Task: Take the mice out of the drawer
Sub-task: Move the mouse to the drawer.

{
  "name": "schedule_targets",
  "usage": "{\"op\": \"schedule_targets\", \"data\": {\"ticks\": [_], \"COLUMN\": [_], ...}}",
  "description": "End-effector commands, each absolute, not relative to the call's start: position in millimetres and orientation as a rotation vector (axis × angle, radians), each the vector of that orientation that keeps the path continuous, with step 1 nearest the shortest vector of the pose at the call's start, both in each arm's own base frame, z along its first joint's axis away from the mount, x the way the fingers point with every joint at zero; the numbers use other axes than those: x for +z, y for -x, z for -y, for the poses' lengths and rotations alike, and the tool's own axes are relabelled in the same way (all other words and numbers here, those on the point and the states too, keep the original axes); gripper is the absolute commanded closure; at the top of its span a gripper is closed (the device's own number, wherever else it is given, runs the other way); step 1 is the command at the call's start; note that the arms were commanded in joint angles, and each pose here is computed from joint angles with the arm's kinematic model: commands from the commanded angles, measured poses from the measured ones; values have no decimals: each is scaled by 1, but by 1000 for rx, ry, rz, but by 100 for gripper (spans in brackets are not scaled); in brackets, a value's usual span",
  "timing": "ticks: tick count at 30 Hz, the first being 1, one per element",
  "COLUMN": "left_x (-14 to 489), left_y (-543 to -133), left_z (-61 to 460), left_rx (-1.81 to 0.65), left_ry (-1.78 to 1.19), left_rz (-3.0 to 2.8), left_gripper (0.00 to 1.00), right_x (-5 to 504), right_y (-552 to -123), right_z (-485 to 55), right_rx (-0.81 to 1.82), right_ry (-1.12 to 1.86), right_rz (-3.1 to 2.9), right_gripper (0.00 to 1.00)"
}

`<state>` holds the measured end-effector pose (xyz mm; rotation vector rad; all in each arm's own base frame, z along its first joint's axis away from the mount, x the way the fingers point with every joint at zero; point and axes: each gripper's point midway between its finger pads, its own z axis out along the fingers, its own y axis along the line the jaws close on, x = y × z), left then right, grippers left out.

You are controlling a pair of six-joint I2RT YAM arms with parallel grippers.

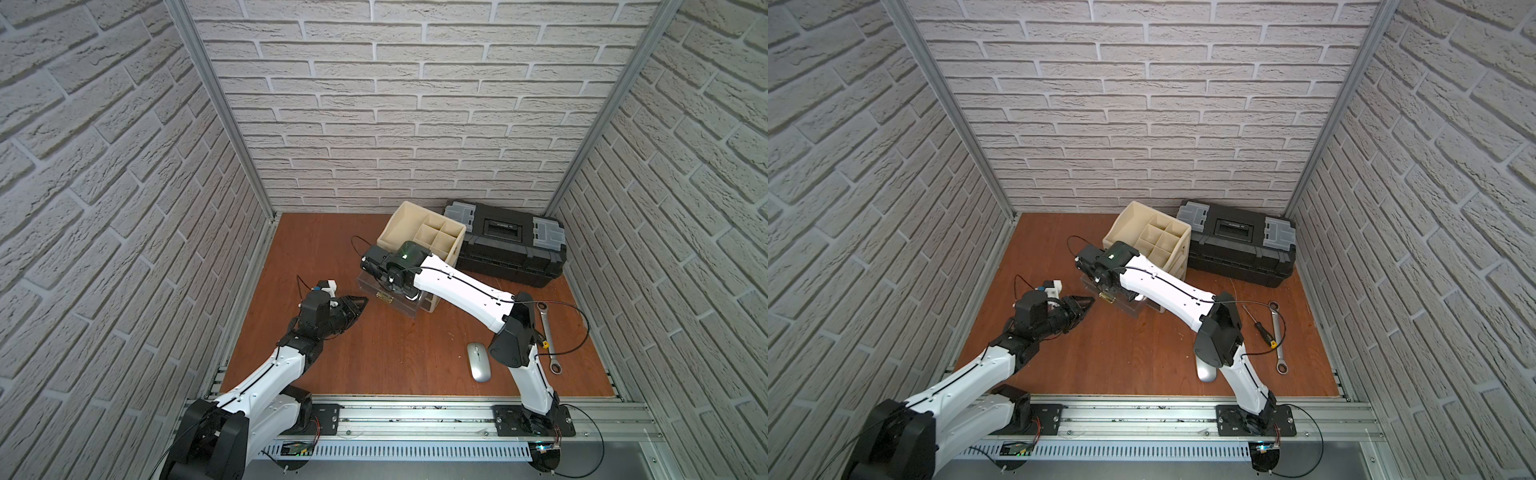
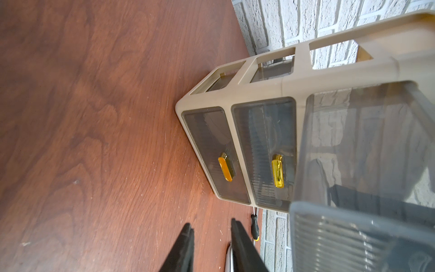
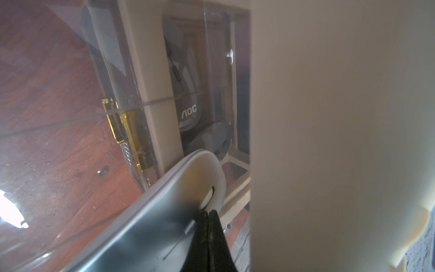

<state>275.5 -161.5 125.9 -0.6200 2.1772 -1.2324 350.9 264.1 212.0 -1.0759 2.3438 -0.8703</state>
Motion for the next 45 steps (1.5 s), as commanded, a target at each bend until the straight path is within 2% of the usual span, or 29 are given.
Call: {"op": "schedule_targets", "data": {"ticks": [1,15,24,33,38,45], "left_x": [136,138,140,138,137,135], "left_y": [-276,-275,-275,-275,-277,-280], "left_z": [164,166,170,171,175,180], "left_rx": [-1256,-1253,-1253,-1247,-1255,-1265], "left_ry": [580,573,562,560,549,546], "left_rz": [-2137,-2140,-2143,-2150,-2156,-2162], "left_gripper": [69,69,69,69,69,69], "right_x": [204,197,179,196,210,199], "right_y": [-349,-343,-325,-327,-337,-330], "right_z": [-261,-248,-290,-308,-278,-247], "right_rx": [-885,-1052,-554,-345,-617,-917], "right_ry": [1061,1067,1074,1046,985,931], "right_rz": [-2387,-2436,-2581,-2489,-2436,-2509], "right_gripper": [98,98,97,97,97,98]}}
